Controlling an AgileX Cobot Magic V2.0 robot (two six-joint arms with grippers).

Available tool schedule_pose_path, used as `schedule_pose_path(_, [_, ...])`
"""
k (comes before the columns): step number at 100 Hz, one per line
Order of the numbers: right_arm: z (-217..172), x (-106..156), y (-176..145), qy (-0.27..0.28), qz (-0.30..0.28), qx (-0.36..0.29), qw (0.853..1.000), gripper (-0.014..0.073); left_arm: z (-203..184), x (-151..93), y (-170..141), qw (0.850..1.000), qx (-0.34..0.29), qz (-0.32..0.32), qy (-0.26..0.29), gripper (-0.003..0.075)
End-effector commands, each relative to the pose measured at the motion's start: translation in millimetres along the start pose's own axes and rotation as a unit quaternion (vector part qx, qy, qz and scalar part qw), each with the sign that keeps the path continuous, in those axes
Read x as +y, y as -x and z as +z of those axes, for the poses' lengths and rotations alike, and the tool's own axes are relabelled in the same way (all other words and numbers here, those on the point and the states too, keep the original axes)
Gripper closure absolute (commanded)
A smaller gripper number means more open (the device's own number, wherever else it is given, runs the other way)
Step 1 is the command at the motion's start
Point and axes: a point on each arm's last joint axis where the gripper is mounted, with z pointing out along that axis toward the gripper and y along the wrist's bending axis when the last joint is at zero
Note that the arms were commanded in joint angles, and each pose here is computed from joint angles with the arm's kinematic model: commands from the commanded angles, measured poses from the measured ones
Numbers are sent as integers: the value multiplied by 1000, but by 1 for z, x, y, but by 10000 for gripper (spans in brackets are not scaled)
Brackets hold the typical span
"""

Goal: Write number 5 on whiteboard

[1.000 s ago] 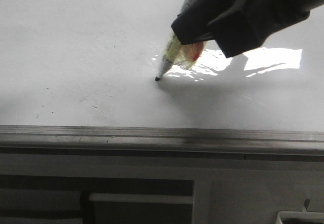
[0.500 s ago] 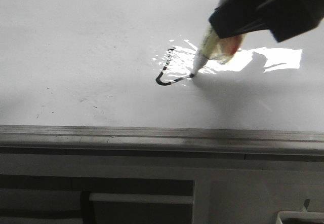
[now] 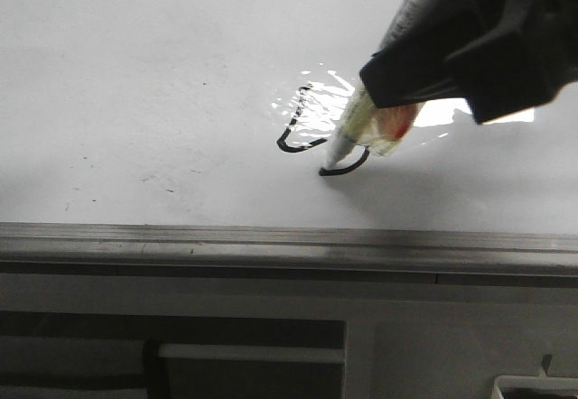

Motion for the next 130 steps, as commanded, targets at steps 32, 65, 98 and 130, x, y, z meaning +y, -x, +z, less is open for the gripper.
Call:
schedule_pose_path(32, [10,-2,4,0,-8,-8,1000,636,-2,3,12,999,-29,-13,16,740])
schedule_pose_path(65, [9,1,8,3,-10,-30,999,637,-2,3,12,999,-29,-13,16,741])
schedule_pose_path(98, [-17,16,50,33,-59,-121,990,637,-2,3,12,999,-29,-13,16,741])
schedule_pose_path(130, [-14,-8,42,-17,-42,-92,995,637,-2,3,12,999,-29,-13,16,741])
